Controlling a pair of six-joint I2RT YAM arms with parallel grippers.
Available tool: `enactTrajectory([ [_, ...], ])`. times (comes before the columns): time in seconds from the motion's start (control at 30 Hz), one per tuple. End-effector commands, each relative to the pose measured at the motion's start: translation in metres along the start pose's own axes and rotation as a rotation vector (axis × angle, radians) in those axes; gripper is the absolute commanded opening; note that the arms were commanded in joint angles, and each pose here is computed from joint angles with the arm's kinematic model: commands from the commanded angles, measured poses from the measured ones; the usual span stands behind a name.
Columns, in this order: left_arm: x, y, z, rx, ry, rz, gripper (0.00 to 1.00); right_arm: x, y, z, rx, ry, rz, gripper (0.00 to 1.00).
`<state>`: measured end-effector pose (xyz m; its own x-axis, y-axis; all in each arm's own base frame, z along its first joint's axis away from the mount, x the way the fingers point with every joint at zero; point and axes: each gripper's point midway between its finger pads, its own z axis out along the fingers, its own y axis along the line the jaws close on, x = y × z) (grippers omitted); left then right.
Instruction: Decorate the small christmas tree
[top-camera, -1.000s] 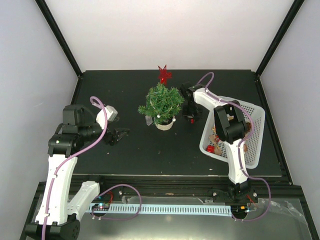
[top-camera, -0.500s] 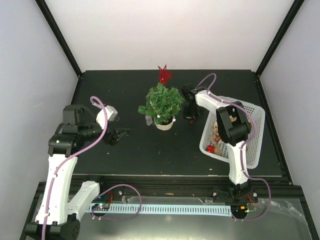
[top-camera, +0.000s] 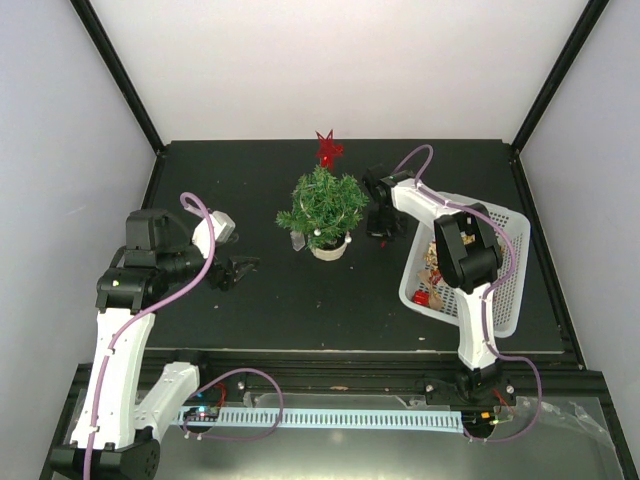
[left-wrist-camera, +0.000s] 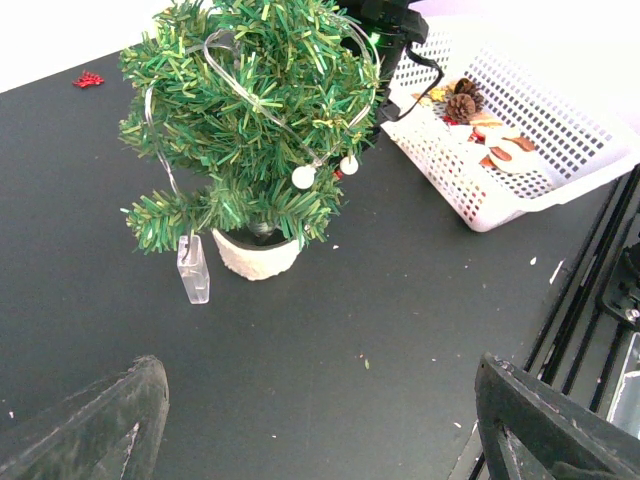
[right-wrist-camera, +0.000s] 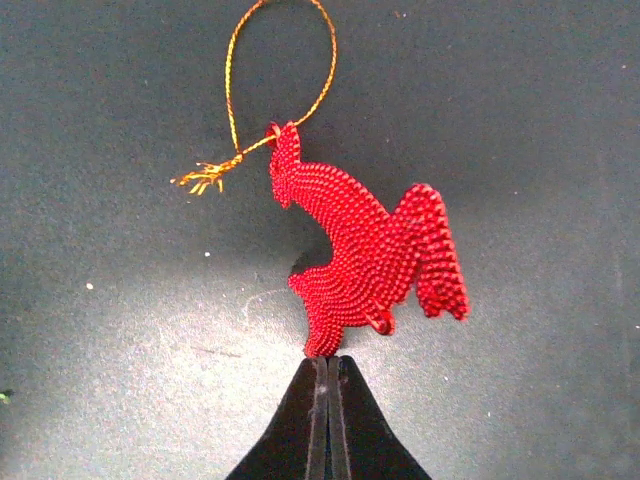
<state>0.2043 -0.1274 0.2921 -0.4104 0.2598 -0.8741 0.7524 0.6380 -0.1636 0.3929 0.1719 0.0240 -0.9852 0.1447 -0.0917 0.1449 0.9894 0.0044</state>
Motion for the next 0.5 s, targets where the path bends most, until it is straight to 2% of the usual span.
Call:
enactTrajectory([
  [0.0, 0.0, -0.002, 0.0, 0.004, -0.008, 0.007, 0.84, -0.006, -0.002, -0.03, -0.009, -0.045, -0.009, 0.01],
  [0.47, 0.0, -0.003, -0.001, 0.003, -0.013, 0.011, 0.84, -0.016, -0.013, -0.086, 0.004, -0.162, -0.02, 0.01],
])
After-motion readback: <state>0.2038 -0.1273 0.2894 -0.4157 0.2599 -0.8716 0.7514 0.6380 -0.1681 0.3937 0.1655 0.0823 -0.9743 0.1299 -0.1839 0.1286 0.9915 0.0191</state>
